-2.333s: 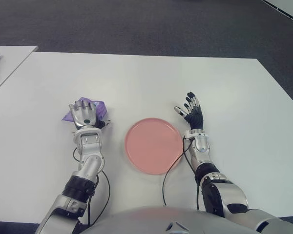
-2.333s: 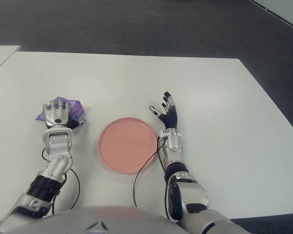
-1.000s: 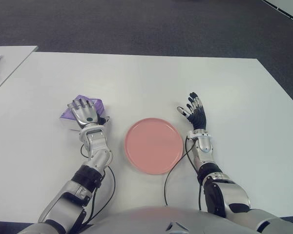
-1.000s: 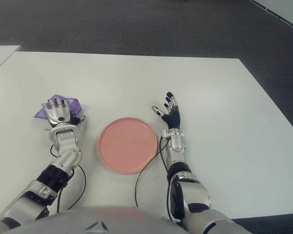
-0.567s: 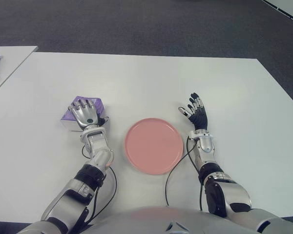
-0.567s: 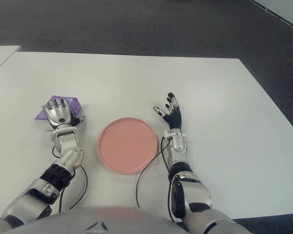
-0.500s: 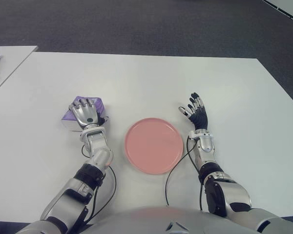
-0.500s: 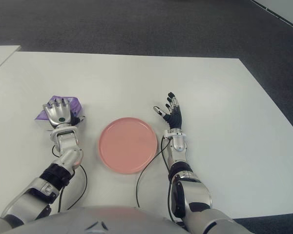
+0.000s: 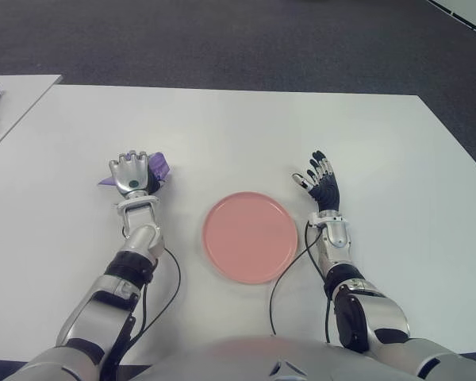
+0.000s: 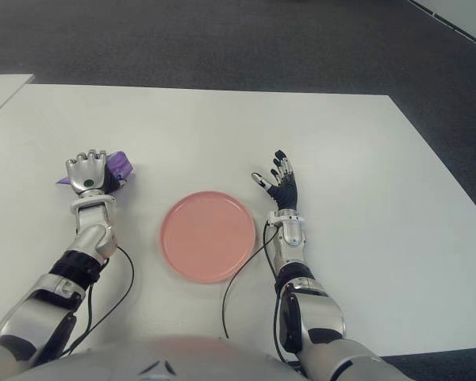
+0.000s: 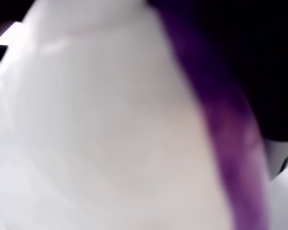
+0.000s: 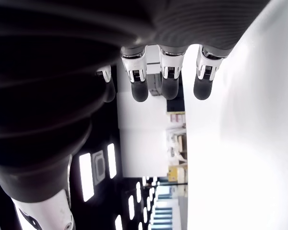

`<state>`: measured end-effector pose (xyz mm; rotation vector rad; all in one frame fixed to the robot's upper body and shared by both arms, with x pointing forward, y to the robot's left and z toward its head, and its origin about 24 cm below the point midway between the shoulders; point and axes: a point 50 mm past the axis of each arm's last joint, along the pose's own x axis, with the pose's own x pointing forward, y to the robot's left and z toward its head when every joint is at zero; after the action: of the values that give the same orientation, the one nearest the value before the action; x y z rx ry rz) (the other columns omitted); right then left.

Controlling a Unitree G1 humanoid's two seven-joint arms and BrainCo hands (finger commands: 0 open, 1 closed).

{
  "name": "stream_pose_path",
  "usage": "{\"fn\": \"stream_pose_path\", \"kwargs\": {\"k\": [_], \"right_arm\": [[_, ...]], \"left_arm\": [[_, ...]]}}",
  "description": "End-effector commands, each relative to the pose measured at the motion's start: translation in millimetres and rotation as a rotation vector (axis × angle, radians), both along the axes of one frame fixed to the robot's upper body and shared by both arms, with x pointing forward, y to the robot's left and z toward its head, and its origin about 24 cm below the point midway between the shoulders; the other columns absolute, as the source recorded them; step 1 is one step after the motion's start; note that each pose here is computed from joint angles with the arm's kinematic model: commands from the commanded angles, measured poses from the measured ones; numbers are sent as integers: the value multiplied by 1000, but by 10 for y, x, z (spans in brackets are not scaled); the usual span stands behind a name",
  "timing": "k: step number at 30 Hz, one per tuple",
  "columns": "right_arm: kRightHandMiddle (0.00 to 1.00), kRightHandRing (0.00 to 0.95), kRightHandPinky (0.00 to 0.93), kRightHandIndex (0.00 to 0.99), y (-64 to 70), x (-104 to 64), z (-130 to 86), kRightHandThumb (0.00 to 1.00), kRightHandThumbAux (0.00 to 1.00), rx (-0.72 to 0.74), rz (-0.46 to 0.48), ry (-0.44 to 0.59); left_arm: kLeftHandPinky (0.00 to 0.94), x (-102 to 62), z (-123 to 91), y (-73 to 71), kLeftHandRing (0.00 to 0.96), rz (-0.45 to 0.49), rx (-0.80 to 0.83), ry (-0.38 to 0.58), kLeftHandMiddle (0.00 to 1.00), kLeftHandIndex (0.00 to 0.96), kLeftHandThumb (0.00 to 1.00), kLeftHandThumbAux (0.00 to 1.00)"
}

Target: Put the tissue paper into the plate.

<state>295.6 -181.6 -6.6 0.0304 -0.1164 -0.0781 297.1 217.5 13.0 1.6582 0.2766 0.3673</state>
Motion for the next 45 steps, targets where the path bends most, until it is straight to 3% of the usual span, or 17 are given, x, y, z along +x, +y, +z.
{"fn": "stream_pose_path", "kwargs": {"k": [1, 37, 41, 43, 45], "right_arm": [[0, 0, 18, 6, -41, -149, -220, 80, 783, 20, -18, 107], [0, 0, 18, 6, -54, -140, -215, 80, 783, 21, -18, 108], [0, 0, 18, 6, -50, -139, -214, 80, 783, 21, -18, 107], [0, 0, 18, 6, -50, -139, -214, 80, 783, 21, -18, 107], [0, 0, 18, 6, -51, -138, -214, 80, 783, 21, -18, 108]], "left_arm": [[852, -204, -397, -19, 813, 18, -128, 157, 468, 455, 845, 666], [849, -177, -477, 88, 813, -11, -113, 107, 456, 455, 853, 665], [851, -120, -342, 96, 814, -48, -93, 32, 456, 455, 854, 665], [852, -78, -192, 34, 814, -84, -89, -39, 456, 455, 854, 665], [850, -26, 152, -165, 814, -159, -88, -174, 462, 455, 854, 664]]}}
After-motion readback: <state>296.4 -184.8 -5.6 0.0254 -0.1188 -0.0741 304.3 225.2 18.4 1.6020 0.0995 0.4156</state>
